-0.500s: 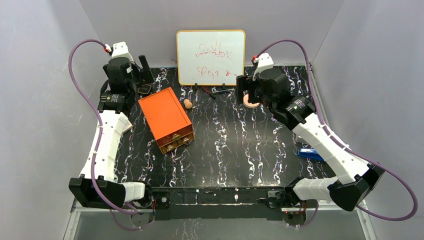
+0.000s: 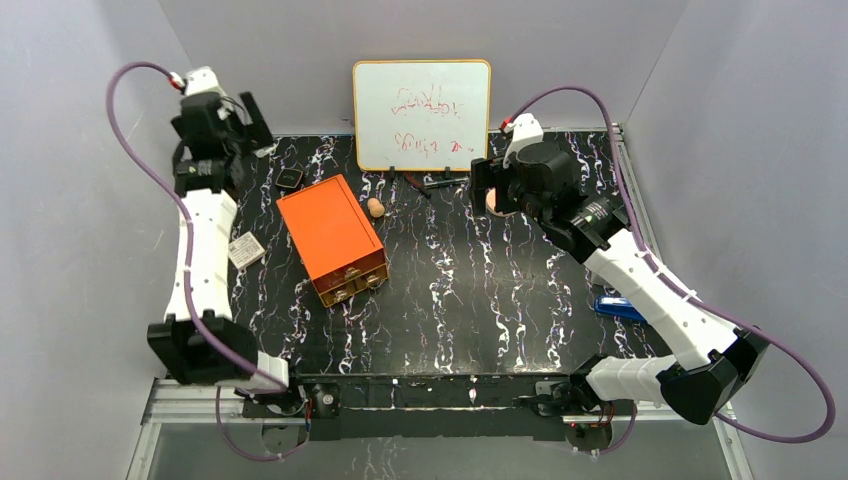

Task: Organize the makeup
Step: Move the makeup to the center of the board.

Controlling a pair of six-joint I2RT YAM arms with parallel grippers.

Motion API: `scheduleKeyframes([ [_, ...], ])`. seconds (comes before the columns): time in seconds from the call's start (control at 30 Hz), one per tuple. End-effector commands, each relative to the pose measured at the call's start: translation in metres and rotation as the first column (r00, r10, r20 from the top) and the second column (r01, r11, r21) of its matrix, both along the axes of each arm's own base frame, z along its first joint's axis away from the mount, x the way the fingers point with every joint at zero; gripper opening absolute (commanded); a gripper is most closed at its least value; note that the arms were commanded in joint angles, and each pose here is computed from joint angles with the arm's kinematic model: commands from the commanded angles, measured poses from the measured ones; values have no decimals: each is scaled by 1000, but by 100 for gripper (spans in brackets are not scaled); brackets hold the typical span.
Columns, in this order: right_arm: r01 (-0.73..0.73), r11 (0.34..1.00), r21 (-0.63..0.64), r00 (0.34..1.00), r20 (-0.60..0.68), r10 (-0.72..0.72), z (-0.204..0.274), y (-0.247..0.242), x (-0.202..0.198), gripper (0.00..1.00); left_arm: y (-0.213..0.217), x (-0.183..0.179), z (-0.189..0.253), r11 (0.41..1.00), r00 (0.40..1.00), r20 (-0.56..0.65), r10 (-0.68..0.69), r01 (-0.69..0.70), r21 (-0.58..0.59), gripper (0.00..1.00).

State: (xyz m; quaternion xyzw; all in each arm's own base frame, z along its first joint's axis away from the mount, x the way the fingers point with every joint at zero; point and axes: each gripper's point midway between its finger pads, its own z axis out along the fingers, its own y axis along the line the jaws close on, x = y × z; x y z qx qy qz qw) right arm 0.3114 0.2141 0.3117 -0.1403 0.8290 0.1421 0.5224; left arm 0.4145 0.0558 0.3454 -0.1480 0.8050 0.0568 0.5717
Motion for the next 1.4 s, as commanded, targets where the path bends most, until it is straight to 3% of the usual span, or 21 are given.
scheduleKeyframes([
  [0.0,-47,998,46,998,32,45,10,7,-4,98,41,28,1,995,997,-22,70,-71,-70,99],
  [0.2,-71,997,29,998,4,70,-5,14,-1,98,78,82,-14,991,988,-115,103,-112,-76,98],
  [0.33,-86,996,24,996,-23,87,-18,22,3,98,73,132,-56,987,977,-215,-14,-21,-159,98],
  [0.57,-106,994,-4,992,-64,106,-35,33,12,98,34,182,-118,922,952,-194,-238,158,-353,98],
  [0.97,-149,989,-16,981,-132,145,-57,56,27,98,18,184,-223,906,847,-366,-385,271,-325,99],
  [1.17,-151,988,-18,979,-143,147,-59,59,29,98,5,172,-279,925,770,-512,-379,294,-243,98],
  [1.37,-146,989,-34,979,-147,139,-62,55,28,98,1,171,-313,934,732,-581,-356,301,-192,98],
])
